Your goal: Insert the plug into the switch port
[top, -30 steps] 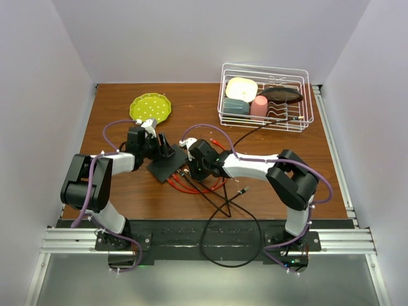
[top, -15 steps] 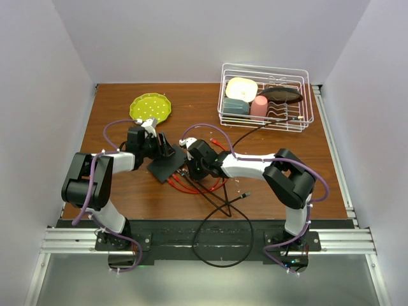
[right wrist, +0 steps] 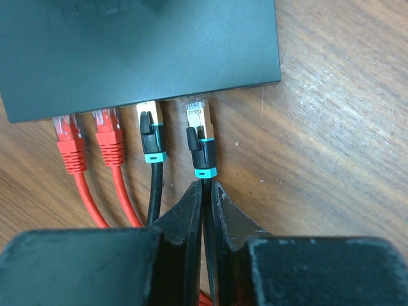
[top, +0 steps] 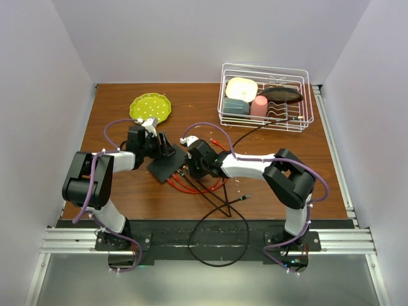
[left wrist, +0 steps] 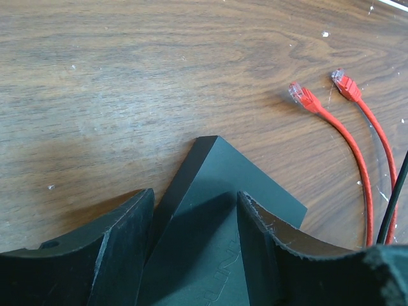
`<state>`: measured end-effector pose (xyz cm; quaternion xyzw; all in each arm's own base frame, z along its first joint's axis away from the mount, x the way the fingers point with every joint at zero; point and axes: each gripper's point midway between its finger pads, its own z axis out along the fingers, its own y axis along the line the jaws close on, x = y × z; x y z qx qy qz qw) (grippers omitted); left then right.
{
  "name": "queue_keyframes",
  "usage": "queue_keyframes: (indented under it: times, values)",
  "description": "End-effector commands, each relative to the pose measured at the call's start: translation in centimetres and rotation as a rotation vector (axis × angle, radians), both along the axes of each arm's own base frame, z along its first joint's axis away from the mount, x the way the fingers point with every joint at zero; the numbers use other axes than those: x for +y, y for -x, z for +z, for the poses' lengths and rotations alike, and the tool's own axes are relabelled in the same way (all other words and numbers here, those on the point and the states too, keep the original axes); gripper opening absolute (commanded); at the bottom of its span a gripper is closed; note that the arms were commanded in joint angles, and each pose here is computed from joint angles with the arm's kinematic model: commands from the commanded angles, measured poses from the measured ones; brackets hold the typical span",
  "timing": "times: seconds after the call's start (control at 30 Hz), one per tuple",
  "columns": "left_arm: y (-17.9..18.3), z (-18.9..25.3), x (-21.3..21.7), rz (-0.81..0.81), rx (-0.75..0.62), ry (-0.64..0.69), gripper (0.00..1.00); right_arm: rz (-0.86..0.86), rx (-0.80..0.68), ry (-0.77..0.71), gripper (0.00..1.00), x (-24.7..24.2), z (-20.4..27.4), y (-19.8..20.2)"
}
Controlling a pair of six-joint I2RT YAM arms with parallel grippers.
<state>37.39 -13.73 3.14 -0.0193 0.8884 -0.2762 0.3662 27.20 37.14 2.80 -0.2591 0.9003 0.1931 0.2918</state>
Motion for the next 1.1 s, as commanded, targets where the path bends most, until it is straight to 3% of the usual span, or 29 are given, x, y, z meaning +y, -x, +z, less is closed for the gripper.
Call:
queue_keyframes:
  times: [0.0,1.07]
  values:
    - [0.0,-0.7,0.2,-0.019,0.021,-0.019,0.59,-0.036,-0.063,-0.068,0.0,1.4,2.7,-1.7]
    - [0.2,-0.5,-0.1,-0.037,0.022,-0.012,0.56,-0.094,-0.088,-0.111,0.0,2.4,3.3,-3.1]
